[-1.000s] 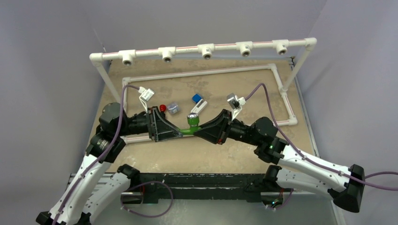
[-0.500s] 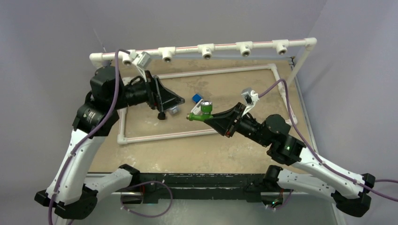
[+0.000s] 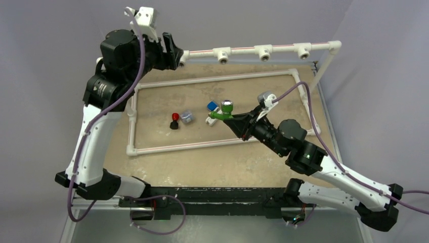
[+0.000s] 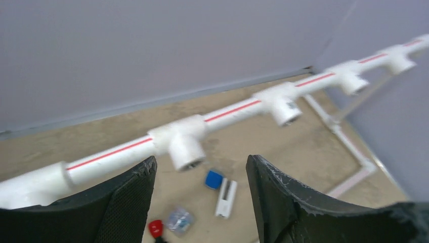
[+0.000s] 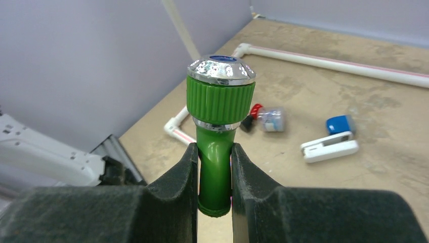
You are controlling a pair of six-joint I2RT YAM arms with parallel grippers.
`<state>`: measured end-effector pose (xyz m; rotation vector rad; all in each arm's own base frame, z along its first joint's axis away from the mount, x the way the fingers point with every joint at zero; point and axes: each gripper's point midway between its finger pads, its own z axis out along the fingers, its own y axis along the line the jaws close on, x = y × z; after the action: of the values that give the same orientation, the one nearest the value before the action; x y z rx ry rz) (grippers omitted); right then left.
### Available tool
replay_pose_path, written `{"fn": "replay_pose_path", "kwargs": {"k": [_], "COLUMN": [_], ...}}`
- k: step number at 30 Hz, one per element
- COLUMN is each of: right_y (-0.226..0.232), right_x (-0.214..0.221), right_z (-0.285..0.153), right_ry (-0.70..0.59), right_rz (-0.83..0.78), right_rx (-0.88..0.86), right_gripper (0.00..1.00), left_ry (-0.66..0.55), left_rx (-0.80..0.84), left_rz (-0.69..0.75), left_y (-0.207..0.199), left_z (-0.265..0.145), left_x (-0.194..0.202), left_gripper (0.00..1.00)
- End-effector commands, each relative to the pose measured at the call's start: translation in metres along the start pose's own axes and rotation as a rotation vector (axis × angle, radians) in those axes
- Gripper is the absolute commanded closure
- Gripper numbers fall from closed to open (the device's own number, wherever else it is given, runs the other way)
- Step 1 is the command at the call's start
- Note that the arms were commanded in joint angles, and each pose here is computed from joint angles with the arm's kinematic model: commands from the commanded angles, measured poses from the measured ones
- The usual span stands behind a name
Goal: Install the water faucets
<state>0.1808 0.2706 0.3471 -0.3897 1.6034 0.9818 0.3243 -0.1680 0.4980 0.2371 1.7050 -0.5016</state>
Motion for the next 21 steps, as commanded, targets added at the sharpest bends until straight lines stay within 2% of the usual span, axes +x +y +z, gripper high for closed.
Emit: {"fn": "replay_pose_path", "kwargs": {"k": [1,5,11,16,21], "right_y": [-0.009,-0.042,-0.083,-0.100,-0.101], "right_x": [-0.048,-0.054,-0.061,-0.060,-0.053], "right_z": [0.004,0.008,0.006,0.015,0.027], "right_ry": [-0.131,-0.132,-0.123,-0.064,-0.012], "right_rz": [-0.073,-0.140,-0.250,-0.286,-0.275], "right_rx": [0.095,0.290,0.542,0.579,0.551], "right_gripper": [1.00,1.00,1.00,1.00,1.00], "left_ry": [-0.065,-0.078,-0.080,-0.077,-0.041], "left_rx": [-0.284,-0.425,-0.537,-0.574,-0.537], "left_rz": [0.148,0.198,0.213,0.190,0.106], "left_y": [0.056,0.089,0.121,0.151,0.182], "left_z": [0.016,0.030,0.057,0.075,0.097], "left_x": [-0.019,-0.025,-0.030,-0.033,-0.018], "left_gripper": [0.37,0.40,0.46,0.52,0.59]}}
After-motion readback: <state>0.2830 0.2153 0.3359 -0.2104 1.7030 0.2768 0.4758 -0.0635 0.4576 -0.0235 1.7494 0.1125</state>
